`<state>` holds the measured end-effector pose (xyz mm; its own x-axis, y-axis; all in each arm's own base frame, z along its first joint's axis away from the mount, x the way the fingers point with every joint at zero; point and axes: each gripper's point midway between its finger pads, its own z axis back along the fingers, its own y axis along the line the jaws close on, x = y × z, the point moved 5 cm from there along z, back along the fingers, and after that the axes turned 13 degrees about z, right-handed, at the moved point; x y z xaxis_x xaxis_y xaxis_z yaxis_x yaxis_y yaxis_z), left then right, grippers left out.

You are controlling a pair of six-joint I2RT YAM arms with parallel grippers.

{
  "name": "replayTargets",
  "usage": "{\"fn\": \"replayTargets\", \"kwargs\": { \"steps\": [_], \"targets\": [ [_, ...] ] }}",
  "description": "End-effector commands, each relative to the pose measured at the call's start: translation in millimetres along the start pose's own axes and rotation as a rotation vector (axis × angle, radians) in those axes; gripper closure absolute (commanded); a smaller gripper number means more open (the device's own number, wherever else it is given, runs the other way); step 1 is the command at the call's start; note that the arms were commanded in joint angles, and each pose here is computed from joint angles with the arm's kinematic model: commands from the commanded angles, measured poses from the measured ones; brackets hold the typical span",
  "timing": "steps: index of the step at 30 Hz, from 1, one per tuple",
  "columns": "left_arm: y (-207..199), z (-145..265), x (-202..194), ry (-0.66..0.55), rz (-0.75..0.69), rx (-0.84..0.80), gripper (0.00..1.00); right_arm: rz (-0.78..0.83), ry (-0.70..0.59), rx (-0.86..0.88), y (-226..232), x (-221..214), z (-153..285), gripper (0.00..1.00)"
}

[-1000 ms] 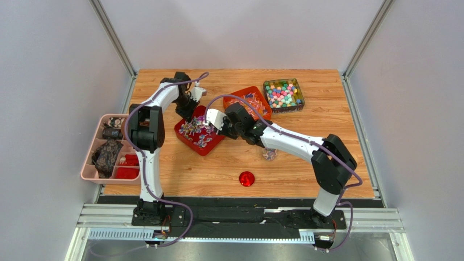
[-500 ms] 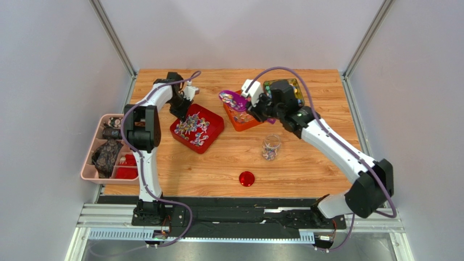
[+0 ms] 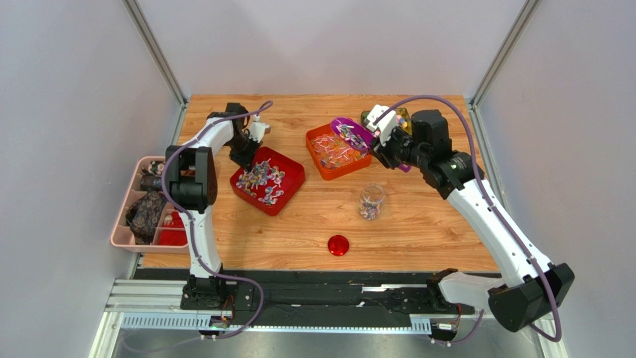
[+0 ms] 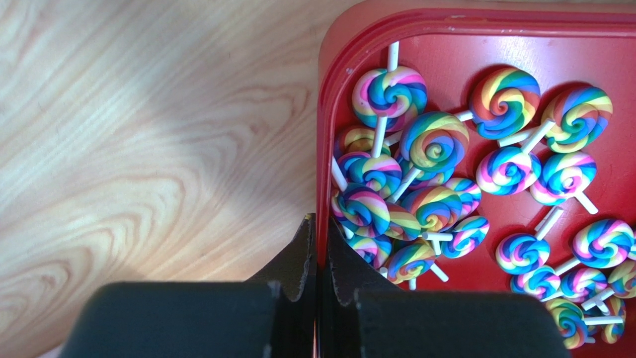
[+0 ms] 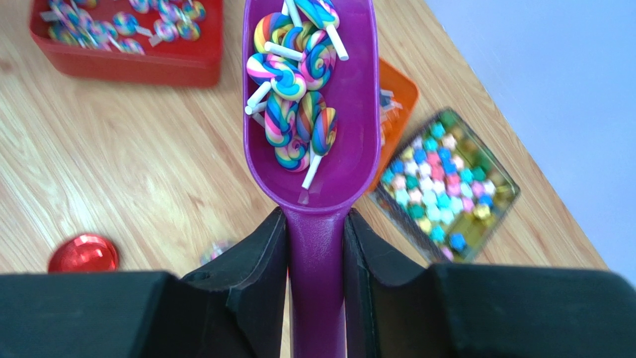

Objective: Pack the candies
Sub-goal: Place the storage box at the center of the board.

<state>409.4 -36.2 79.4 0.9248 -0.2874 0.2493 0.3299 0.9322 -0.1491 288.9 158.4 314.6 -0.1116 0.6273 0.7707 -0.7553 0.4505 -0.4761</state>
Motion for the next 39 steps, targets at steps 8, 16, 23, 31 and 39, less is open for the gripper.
{"fn": "replayTargets", "kwargs": {
  "steps": [8, 16, 23, 31, 39],
  "targets": [
    [8.1, 27.6, -9.3, -0.114, 0.070, 0.159, 1.00, 0.133, 0.291, 0.053, 30.1, -47.7, 84.3, 1.00],
    [7.1, 25.3, -11.4, -0.159, 0.115, 0.171, 0.99, 0.183, 0.420, 0.142, 53.4, -70.2, 120.0, 1.00],
    [4.2, 25.3, -10.7, -0.169, 0.127, 0.153, 0.97, 0.209, 0.470, 0.210, 64.9, -79.1, 135.2, 1.00],
    [2.5, 25.8, -13.8, -0.173, 0.126, 0.147, 0.92, 0.232, 0.531, 0.248, 64.5, -91.6, 125.7, 1.00],
    [-0.5, 26.2, -13.4, -0.179, 0.128, 0.126, 0.82, 0.247, 0.570, 0.284, 59.1, -95.4, 114.4, 1.00]
  ]
}}
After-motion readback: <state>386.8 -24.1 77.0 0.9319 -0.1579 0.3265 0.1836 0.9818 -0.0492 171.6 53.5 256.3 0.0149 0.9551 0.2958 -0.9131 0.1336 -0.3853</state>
